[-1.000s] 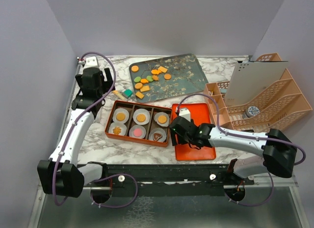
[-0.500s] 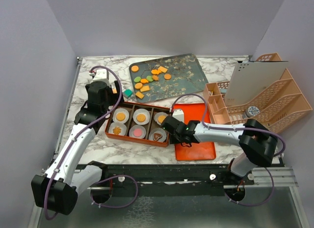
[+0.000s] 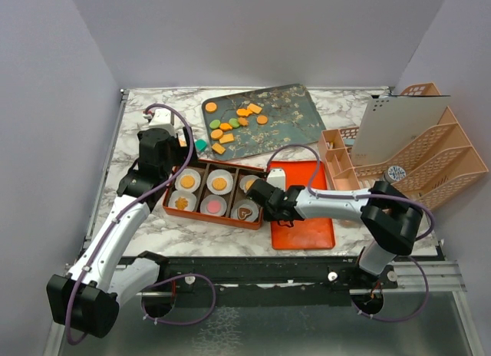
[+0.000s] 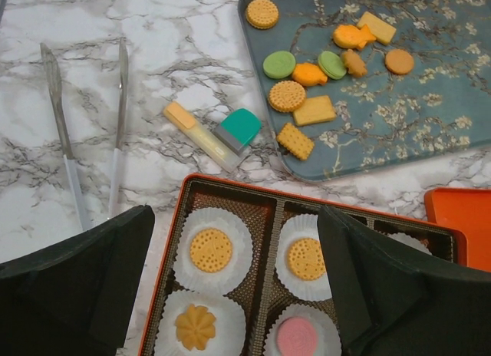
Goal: Pack the cookies
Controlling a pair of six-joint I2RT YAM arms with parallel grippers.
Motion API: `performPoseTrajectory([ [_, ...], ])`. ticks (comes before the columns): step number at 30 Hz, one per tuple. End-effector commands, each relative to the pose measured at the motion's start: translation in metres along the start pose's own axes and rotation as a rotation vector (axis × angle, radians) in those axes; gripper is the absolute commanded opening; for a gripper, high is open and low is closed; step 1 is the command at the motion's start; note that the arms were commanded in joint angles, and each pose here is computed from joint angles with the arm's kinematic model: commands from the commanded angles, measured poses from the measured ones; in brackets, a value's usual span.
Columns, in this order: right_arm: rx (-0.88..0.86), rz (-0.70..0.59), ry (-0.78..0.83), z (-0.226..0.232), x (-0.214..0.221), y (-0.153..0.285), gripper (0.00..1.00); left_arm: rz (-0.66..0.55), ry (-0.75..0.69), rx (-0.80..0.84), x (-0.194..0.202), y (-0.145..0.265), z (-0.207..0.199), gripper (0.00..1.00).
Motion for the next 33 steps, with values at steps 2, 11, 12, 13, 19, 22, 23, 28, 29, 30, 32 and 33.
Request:
performPoseTrajectory([
  [2,-0.050,-0.090,-0.087,-0.007,-0.013,0.018,0.00,-0.009,0.049,0.144,0.001,0.001,-0.019,0.96],
  [11,-0.178,-0.236,-0.162,-0.014,-0.039,0.059,0.00,0.097,0.281,0.415,0.017,0.007,-0.061,0.96],
  [12,-0.191,-0.251,-0.174,-0.015,-0.042,0.062,0.00,0.101,0.310,0.441,0.018,0.007,-0.066,0.96],
  [13,-0.207,-0.263,-0.177,-0.016,-0.043,0.065,0.00,0.103,0.333,0.467,0.019,0.008,-0.071,0.96],
  [19,-0.309,-0.318,-0.146,-0.014,-0.051,0.080,0.00,0.141,0.419,0.610,0.024,0.010,-0.111,0.96],
  [22,-0.371,-0.342,-0.140,-0.011,-0.053,0.085,0.00,0.152,0.477,0.650,0.028,0.008,-0.127,0.95],
  [23,-0.386,-0.348,-0.134,-0.010,-0.053,0.086,0.00,0.151,0.492,0.662,0.030,0.006,-0.132,0.95],
  [28,-0.430,-0.378,-0.100,-0.008,-0.057,0.090,0.00,0.186,0.520,0.697,0.042,-0.005,-0.158,0.94],
  [29,-0.438,-0.381,-0.093,-0.007,-0.057,0.090,0.00,0.184,0.526,0.707,0.044,-0.006,-0.164,0.93],
  [30,-0.443,-0.384,-0.084,-0.006,-0.057,0.089,0.00,0.194,0.536,0.709,0.047,-0.009,-0.170,0.93],
  [32,-0.447,-0.387,-0.070,-0.004,-0.057,0.088,0.00,0.208,0.532,0.719,0.051,-0.012,-0.183,0.92],
  [33,-0.454,-0.389,-0.063,-0.002,-0.057,0.088,0.00,0.216,0.524,0.724,0.054,-0.015,-0.190,0.91],
])
Point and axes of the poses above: each gripper's point midway between its finger pads, its own y axis back along the fingers, its own z axis along the line the jaws close on, x = y × z, the point moved 6 cm from there along y, back along the fingers, and after that the axes turned 9 degrees about -y, right-handed, at the moved point
